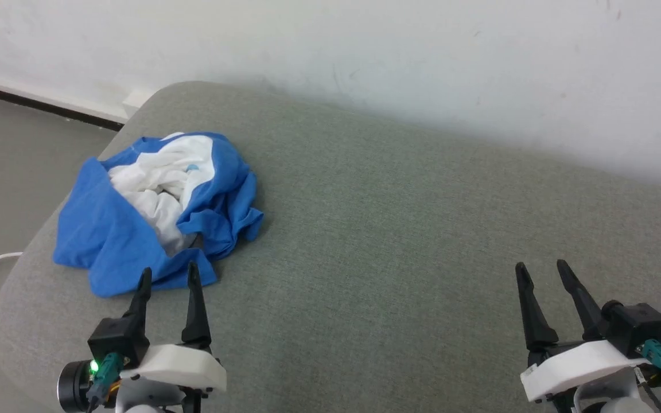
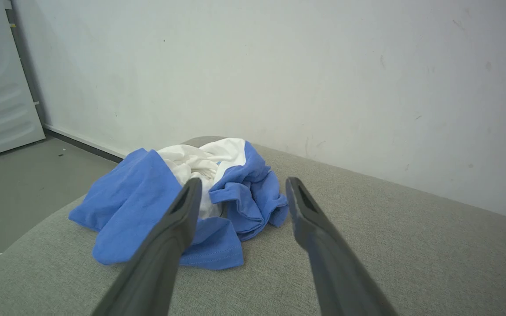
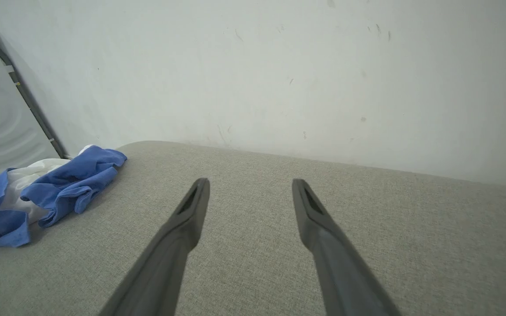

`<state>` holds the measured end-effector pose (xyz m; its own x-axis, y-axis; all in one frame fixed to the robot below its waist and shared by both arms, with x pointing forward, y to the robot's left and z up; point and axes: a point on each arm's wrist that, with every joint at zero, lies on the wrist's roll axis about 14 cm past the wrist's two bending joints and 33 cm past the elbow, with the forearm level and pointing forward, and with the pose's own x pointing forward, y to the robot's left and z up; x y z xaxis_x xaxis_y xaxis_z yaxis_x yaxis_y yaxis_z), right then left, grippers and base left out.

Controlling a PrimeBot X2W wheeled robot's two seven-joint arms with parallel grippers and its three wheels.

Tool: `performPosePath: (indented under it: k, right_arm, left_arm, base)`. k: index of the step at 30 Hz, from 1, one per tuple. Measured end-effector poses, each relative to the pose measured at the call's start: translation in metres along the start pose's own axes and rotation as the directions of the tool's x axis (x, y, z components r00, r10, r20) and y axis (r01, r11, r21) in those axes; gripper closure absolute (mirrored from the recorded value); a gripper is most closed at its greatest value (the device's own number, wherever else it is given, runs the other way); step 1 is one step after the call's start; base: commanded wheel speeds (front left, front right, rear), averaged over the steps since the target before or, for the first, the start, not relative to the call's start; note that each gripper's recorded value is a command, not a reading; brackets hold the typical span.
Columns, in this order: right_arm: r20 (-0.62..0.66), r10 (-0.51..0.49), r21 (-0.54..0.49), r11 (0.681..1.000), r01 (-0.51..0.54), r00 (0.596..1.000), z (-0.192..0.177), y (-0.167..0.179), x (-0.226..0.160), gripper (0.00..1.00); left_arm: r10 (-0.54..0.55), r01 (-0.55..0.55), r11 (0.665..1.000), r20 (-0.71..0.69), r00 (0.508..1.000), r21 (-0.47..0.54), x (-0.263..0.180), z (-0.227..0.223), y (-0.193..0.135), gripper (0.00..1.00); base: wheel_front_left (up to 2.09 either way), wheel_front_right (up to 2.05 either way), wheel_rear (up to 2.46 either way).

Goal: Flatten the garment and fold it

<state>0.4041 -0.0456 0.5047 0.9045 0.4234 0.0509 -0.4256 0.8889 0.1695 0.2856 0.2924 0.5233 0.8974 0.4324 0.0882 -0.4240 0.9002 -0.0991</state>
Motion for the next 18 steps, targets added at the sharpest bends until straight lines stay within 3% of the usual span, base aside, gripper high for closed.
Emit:
performPosePath:
  k: [18]
  right_arm:
    - [0.003,0.057,0.032,0.998,-0.057,0.998,-0.007,0.019,0.011,0.0]
  left_arm:
    - [0.096,-0.096,0.995,0.028,0.995,-0.004,-0.012,0.004,0.026,0.0]
  base:
    - [0.0,0.0,0.0]
